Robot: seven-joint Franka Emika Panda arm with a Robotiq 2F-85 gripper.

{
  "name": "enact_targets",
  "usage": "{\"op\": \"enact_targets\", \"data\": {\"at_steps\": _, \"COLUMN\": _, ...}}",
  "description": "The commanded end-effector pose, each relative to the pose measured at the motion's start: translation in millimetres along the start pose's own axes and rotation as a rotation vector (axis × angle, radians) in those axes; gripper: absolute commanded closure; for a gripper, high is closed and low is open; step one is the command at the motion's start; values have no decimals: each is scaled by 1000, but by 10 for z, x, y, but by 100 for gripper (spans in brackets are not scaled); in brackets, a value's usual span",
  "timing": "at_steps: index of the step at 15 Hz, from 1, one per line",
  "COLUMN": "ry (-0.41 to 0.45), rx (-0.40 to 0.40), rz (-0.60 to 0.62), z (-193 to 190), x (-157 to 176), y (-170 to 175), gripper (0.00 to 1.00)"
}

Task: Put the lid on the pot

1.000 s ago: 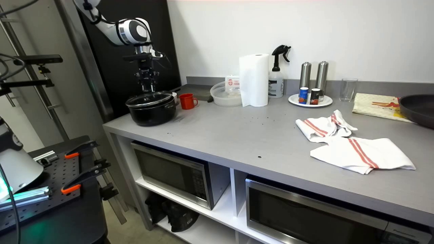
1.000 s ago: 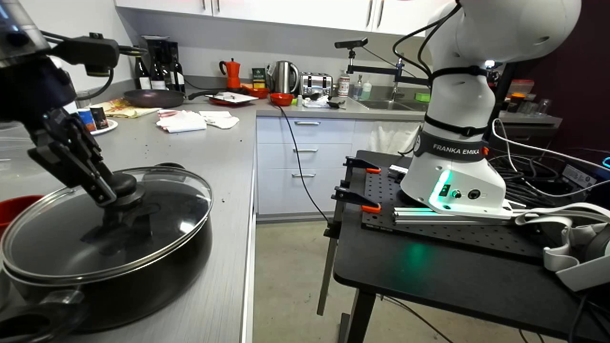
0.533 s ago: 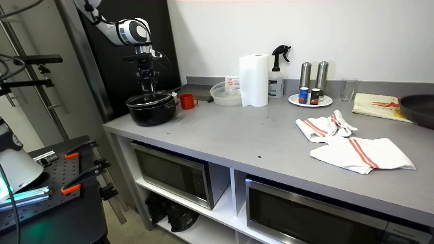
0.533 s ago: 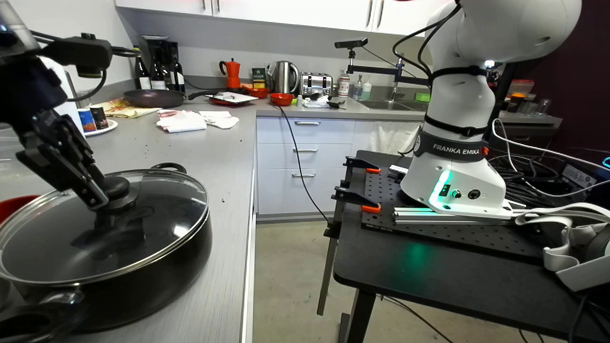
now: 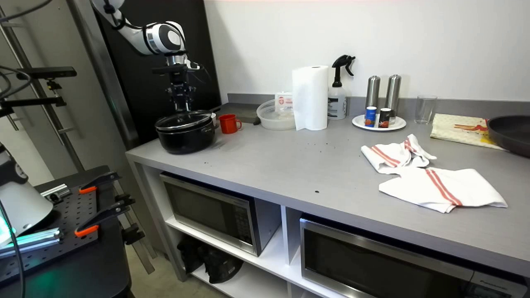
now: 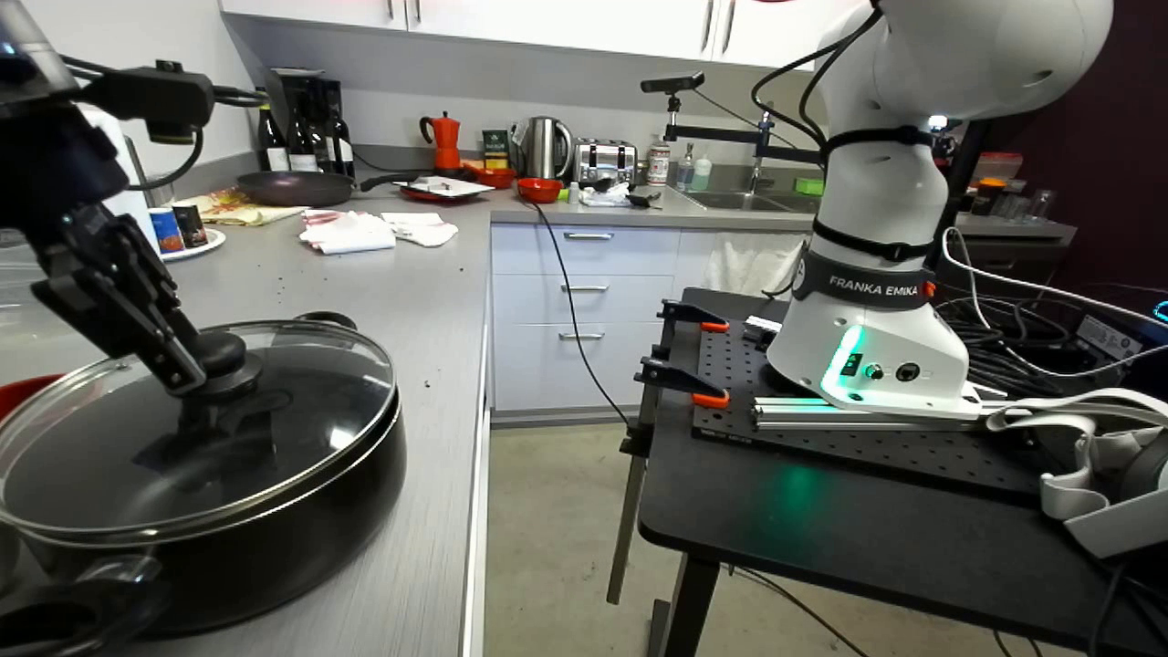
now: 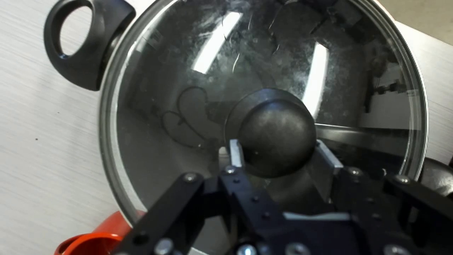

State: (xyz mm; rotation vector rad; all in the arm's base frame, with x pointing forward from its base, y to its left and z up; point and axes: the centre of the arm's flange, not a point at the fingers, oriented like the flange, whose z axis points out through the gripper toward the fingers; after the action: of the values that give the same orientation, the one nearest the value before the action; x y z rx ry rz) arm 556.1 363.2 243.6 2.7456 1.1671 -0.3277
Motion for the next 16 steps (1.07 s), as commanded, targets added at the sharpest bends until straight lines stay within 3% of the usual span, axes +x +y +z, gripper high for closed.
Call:
{"op": "enact_targets", "data": {"at_steps": 1, "ry": -2, "rx": -5, "rz": -17, "z": -100, "x": 4, "y": 40, "gripper": 77}}
{"op": "enact_targets", "data": {"at_steps": 16, "ry": -4, "rx": 22, "rz": -32, "z": -6, "x": -2, "y": 47, "gripper": 77}}
